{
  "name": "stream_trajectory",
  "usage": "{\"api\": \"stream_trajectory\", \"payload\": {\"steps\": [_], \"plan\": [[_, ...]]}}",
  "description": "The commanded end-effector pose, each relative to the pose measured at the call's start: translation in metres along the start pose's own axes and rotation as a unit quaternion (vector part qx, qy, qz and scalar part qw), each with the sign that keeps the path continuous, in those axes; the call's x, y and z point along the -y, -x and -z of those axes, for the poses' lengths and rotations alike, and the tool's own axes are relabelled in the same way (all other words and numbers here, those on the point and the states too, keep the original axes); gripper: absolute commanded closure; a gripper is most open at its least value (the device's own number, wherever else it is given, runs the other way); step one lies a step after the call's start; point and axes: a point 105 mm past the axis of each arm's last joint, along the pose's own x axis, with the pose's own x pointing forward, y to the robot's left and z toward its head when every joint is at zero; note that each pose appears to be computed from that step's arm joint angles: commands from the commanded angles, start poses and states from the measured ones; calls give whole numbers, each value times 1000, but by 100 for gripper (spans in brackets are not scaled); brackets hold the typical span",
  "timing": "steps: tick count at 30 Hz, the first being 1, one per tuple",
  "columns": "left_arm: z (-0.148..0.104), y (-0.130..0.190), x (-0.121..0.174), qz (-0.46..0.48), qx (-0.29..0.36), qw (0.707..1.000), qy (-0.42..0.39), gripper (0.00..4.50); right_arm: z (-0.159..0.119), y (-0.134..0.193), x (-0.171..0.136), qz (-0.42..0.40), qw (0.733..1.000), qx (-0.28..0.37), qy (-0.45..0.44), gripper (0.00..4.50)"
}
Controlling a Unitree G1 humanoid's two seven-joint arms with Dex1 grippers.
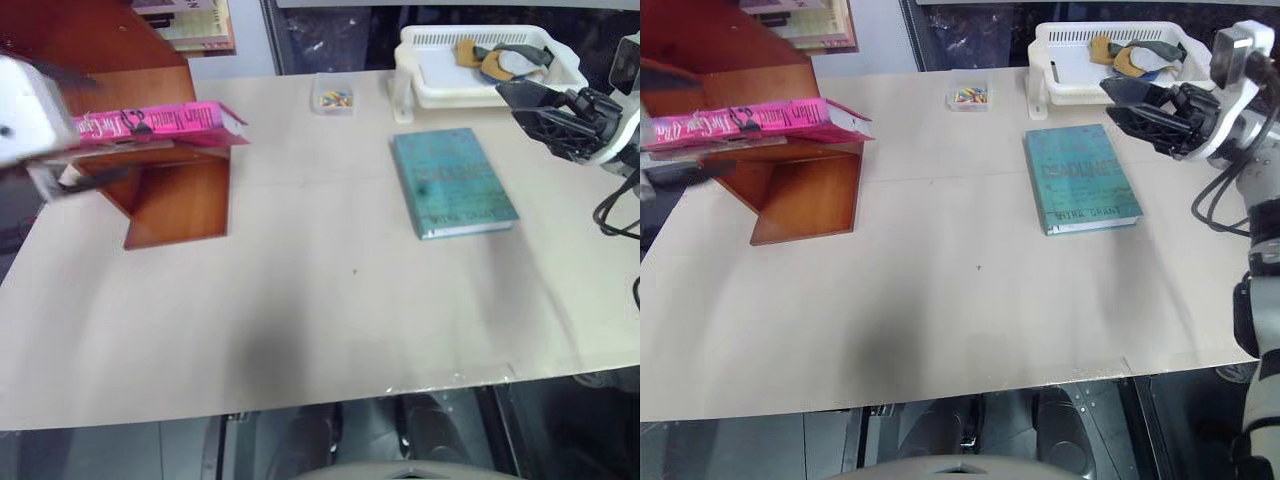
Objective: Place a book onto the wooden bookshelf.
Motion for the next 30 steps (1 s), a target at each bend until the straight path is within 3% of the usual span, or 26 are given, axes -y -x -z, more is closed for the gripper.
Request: {"api": "stream_trajectory", "payload": {"steps": [1,5,10,16,20,26,30], "plan": [[-16,-12,11,-4,43,999,33,27,-8,12,-15,-26,1000,-3,8,57],[-29,-37,34,22,103,989,101,27,-1,31,-20,-2,1000,-18,-4,57],[-45,-69,70,58,162,969,176,27,33,61,-31,37,996,-65,-41,57],[-33,-88,93,69,151,961,223,27,68,94,-55,70,989,-104,-75,57],[-31,-97,114,77,173,939,286,27,88,120,-74,116,981,-134,-76,57],[-14,-92,160,104,145,913,368,27,121,158,-98,178,959,-204,-85,57],[-5,-84,176,123,128,907,383,27,124,169,-102,192,952,-223,-83,57]]}}
